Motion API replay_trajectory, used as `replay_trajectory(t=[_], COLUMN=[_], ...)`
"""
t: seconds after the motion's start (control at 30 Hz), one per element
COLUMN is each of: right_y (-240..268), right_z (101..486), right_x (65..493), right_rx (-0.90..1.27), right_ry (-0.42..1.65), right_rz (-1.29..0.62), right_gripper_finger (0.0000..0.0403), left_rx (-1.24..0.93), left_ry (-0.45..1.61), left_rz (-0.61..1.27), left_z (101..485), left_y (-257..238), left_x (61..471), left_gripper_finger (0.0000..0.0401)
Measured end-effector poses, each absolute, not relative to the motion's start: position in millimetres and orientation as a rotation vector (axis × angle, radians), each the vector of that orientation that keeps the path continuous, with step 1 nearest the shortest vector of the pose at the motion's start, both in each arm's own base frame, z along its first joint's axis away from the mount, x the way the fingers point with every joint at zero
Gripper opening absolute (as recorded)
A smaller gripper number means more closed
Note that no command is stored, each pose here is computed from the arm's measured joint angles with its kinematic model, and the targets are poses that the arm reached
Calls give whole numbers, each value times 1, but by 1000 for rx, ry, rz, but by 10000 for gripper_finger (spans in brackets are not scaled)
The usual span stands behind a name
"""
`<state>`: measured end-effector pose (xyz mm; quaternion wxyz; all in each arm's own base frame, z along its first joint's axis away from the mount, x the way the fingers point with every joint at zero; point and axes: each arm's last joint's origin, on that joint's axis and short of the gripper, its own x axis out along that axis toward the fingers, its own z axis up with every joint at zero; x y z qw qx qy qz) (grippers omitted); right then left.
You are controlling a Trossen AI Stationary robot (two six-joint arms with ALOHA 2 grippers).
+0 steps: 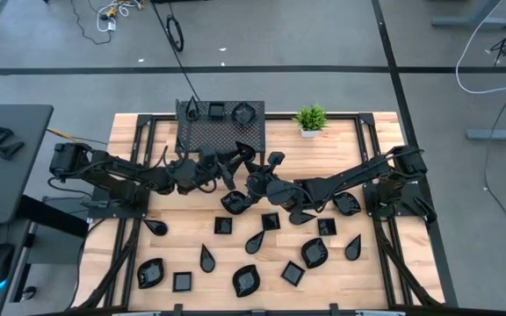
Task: Pick & Place Mini shaped plates
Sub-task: Stack the black drop-shaped plate on top of the drop-shaped plate on the shelf
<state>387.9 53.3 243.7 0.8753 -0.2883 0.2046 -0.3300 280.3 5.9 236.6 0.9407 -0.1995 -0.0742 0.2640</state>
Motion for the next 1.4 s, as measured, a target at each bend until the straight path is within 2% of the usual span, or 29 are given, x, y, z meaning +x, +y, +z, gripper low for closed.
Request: replay_trajectory(t=[0.27, 0.47, 0.6, 0.77, 1.0, 1.2, 1.4], right_y=[53, 54, 56, 71, 100, 102, 95], right_z=[244, 244, 243, 246, 259, 253, 243], right_x=[388, 388, 389, 388, 377, 373, 372], right_rx=[-597, -597, -608, -671, -782, -731, -663], right_ry=[424, 423, 419, 399, 364, 403, 413], right_rz=[-682, -675, -616, -557, -509, -490, -508], right_gripper_finger=[14, 18, 25, 56, 83, 84, 84], left_rx=[-402, -398, -381, -324, -139, -52, -164], left_ry=[-151, -149, -147, -140, -151, 163, 550], left_rz=[538, 540, 540, 563, 675, 834, 924], left_z=[237, 237, 237, 240, 285, 346, 379], left_y=[6, 6, 6, 7, 13, 42, 92], left_x=[280, 280, 280, 278, 247, 210, 179], left_gripper_finger=[58, 12, 7, 15, 6, 4, 4])
